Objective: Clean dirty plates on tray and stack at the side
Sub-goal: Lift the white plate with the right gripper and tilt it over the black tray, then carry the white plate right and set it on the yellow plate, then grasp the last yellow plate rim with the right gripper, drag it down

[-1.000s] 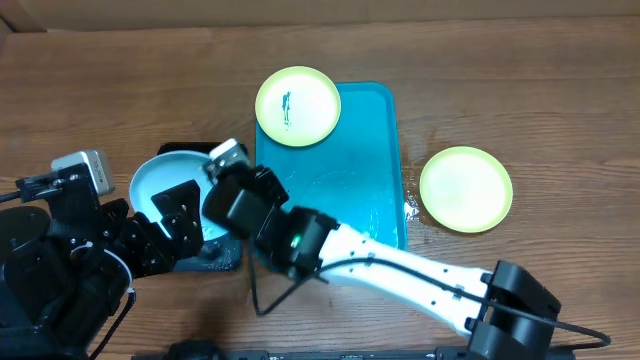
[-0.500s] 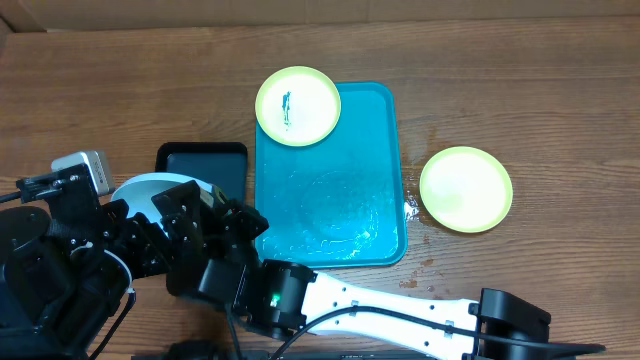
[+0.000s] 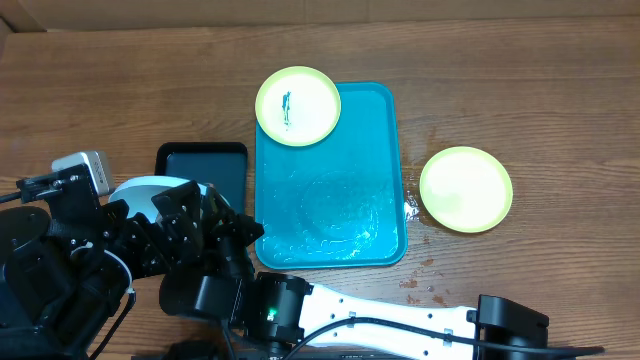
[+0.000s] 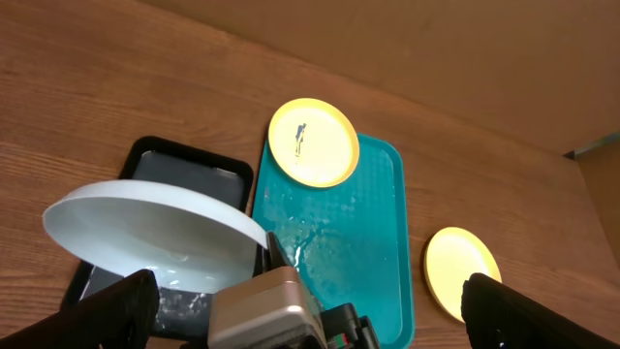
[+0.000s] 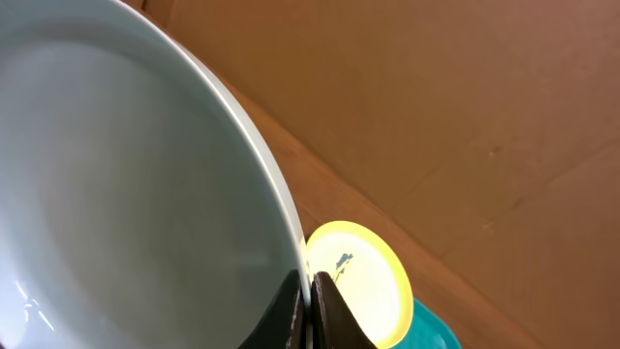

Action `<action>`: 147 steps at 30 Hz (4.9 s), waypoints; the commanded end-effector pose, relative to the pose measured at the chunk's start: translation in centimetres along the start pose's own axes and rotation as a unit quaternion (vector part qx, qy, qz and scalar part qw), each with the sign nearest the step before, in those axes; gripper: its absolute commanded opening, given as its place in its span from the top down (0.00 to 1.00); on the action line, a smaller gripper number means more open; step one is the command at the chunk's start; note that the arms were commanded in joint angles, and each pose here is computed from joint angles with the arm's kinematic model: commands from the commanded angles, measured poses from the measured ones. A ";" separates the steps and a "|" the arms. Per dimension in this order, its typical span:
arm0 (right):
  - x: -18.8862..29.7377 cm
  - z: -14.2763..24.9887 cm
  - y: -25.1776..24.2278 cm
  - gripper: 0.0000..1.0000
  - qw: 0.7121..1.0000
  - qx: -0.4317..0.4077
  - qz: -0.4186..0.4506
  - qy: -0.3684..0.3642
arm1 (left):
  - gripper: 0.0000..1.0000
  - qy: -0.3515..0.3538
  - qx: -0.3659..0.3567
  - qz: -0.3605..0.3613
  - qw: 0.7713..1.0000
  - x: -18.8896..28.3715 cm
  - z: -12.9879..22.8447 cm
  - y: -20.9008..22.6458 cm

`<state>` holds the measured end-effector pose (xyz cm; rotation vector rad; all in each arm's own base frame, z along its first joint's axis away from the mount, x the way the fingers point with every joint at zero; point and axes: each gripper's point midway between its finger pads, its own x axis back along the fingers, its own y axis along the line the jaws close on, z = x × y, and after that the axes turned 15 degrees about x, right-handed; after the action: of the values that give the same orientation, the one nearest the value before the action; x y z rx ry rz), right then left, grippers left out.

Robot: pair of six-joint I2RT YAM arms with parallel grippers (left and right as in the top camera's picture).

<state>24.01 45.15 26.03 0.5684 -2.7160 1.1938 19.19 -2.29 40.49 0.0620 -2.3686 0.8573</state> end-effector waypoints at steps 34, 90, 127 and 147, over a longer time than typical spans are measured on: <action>-4.2 5.3 -2.8 0.96 0.967 -0.239 -0.014 0.091 | 0.00 0.000 -0.002 0.009 1.000 0.2 -0.1 -0.4; 1.7 42.9 -22.2 0.44 0.633 -0.571 -0.087 0.516 | 0.00 0.000 -0.002 0.009 1.000 0.2 -0.1 -0.4; -24.4 30.1 -4.5 0.45 0.891 -0.333 -0.205 0.229 | 0.00 0.000 -0.002 0.009 1.000 0.2 -0.1 -0.4; -9.4 21.2 -17.0 0.96 0.882 -0.351 -0.198 0.242 | 0.00 0.000 -0.002 0.009 1.000 0.2 -0.1 -0.4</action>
<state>42.30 23.13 17.35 0.5867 -2.1973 0.2119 19.17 -2.48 40.52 0.0491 -2.3647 0.8609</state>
